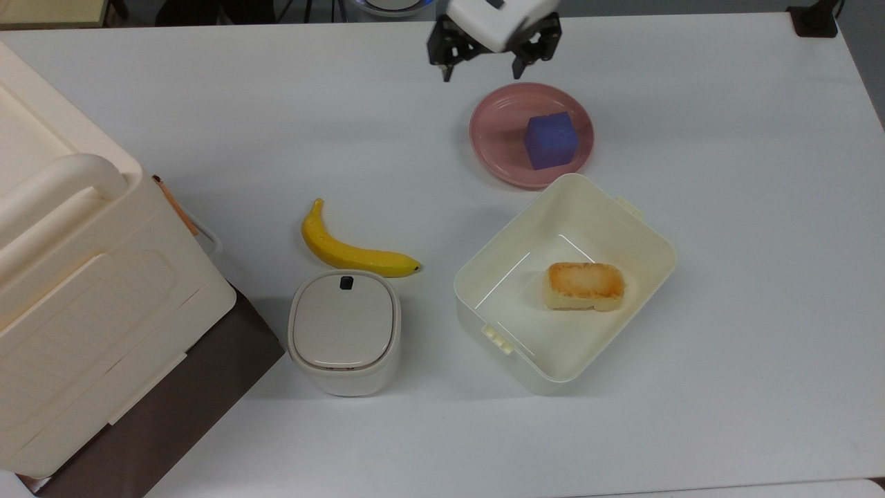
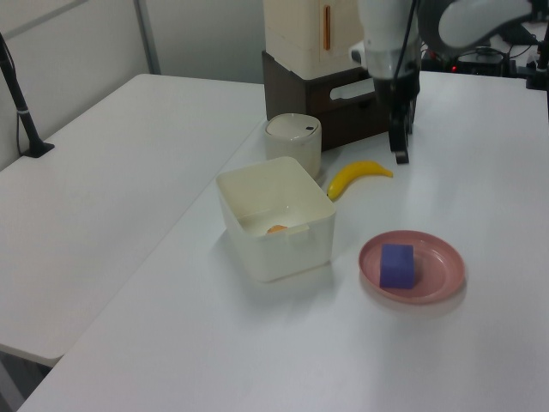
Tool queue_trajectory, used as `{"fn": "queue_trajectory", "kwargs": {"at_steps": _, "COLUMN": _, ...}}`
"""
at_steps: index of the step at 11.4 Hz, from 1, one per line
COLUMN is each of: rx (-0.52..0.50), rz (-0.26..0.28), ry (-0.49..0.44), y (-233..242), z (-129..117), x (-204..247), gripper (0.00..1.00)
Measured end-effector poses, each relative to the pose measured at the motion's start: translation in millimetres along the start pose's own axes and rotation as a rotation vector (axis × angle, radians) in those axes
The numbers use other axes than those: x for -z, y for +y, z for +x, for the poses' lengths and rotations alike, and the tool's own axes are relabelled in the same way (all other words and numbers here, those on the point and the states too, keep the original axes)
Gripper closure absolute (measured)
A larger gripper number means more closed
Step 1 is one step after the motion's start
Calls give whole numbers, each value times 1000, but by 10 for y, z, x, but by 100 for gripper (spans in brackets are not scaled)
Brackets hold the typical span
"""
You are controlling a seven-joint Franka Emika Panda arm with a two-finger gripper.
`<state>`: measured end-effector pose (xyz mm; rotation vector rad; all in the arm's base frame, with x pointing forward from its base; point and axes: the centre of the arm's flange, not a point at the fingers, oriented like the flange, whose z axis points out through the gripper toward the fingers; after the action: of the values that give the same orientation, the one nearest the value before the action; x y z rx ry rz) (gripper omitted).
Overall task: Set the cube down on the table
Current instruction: 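Move the gripper over the purple cube on the pink plate and lower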
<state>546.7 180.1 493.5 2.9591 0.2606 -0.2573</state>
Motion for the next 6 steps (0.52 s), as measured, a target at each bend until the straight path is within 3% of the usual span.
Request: {"fn": "queue_trajectory", "kwargs": {"at_steps": 6, "rx": 156, "rz": -64, "ry": -85, "y": -998, "z": -104, "x": -701, "gripper": 0}}
